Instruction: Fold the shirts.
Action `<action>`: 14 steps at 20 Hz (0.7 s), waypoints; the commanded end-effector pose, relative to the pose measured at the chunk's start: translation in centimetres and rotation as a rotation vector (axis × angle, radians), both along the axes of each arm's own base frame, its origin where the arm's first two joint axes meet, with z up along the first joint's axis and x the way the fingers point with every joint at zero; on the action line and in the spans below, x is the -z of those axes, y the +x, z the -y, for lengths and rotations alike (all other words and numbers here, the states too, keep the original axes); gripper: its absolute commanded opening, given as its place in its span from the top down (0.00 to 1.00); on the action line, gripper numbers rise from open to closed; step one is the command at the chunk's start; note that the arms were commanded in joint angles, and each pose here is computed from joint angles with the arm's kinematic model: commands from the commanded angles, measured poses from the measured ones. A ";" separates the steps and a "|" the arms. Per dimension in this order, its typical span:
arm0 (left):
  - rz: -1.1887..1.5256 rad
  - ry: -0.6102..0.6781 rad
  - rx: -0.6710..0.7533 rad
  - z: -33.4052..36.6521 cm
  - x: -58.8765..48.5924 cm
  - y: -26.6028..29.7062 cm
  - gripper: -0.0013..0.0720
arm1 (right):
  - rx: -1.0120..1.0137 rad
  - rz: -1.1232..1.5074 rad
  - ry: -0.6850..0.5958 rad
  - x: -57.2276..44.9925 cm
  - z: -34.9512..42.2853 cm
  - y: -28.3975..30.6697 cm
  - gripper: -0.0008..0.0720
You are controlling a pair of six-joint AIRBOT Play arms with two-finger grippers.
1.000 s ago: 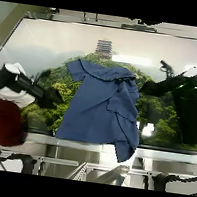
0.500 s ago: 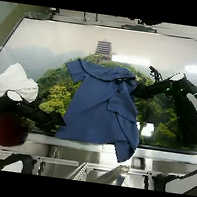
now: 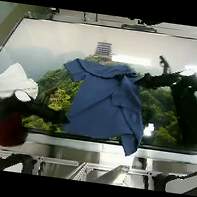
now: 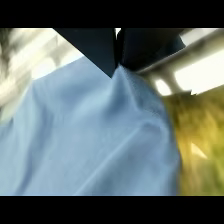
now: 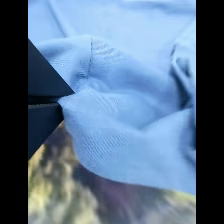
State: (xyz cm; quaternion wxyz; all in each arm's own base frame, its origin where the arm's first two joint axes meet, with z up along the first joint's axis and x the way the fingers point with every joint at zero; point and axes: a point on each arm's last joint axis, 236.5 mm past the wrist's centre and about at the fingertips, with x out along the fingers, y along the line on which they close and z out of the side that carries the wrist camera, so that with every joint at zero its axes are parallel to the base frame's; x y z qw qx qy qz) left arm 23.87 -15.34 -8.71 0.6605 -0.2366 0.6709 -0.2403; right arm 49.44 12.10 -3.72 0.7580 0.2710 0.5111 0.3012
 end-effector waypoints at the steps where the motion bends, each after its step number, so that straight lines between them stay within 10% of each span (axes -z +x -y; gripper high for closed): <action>1: 0.210 0.072 -0.113 -5.5 -4.8 8.9 0.95 | 0.119 0.011 -0.088 -2.6 7.4 0.2 0.97; 6: 0.366 0.083 -0.217 -12.6 -11.6 19.1 0.95 | 0.060 -0.201 -0.116 -2.9 12.9 -8.2 0.97; 14: 0.358 0.043 -0.033 -5.5 -7.3 26.3 0.95 | -0.154 -0.283 0.057 2.0 0.9 -14.2 0.96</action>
